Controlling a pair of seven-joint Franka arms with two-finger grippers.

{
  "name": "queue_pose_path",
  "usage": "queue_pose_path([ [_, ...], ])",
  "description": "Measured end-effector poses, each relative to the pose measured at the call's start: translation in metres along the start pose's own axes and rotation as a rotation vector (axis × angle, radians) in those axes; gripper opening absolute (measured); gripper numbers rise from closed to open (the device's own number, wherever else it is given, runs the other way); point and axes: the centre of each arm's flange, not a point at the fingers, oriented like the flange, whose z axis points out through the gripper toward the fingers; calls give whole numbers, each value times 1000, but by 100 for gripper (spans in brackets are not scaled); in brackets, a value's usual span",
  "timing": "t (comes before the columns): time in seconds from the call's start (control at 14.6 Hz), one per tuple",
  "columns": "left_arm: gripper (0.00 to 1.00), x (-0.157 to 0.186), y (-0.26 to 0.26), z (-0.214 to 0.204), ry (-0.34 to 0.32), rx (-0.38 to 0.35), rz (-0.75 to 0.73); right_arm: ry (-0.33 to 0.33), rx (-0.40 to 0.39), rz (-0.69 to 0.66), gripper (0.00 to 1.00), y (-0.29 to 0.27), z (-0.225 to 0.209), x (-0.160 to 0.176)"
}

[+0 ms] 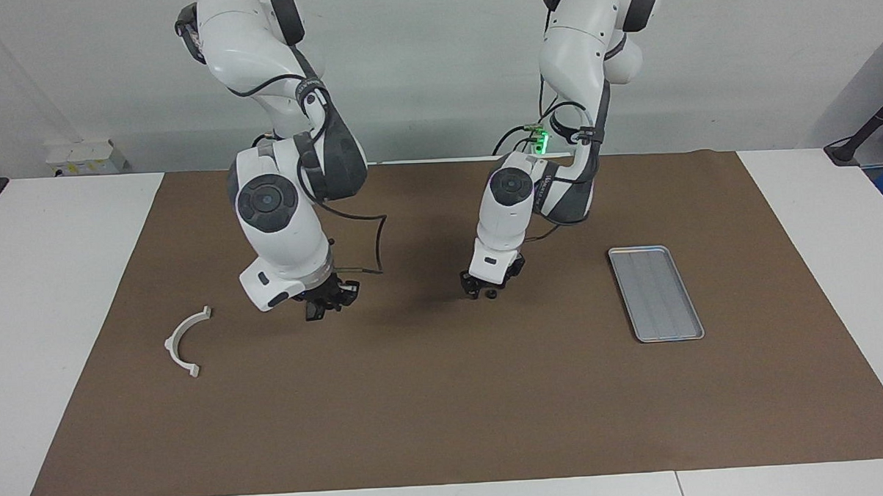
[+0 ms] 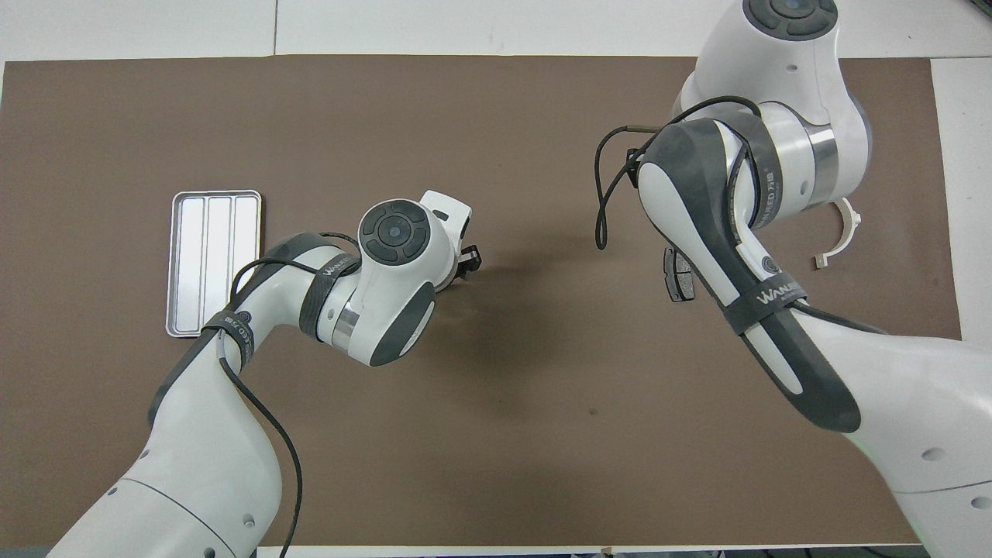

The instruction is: Pick bearing gear from pile to tray

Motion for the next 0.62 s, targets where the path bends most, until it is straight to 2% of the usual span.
queue_pose_path([
  [0.14, 57, 0, 0, 0, 0, 0, 0, 0, 0, 0, 35, 0, 0, 0],
  [0.34, 22, 2, -1, -5, 7, -4, -2, 0, 0, 0, 35, 0, 0, 0],
  [0.62, 22, 12, -1, -19, 12, -2, -14, 0, 0, 0, 35, 0, 0, 0],
])
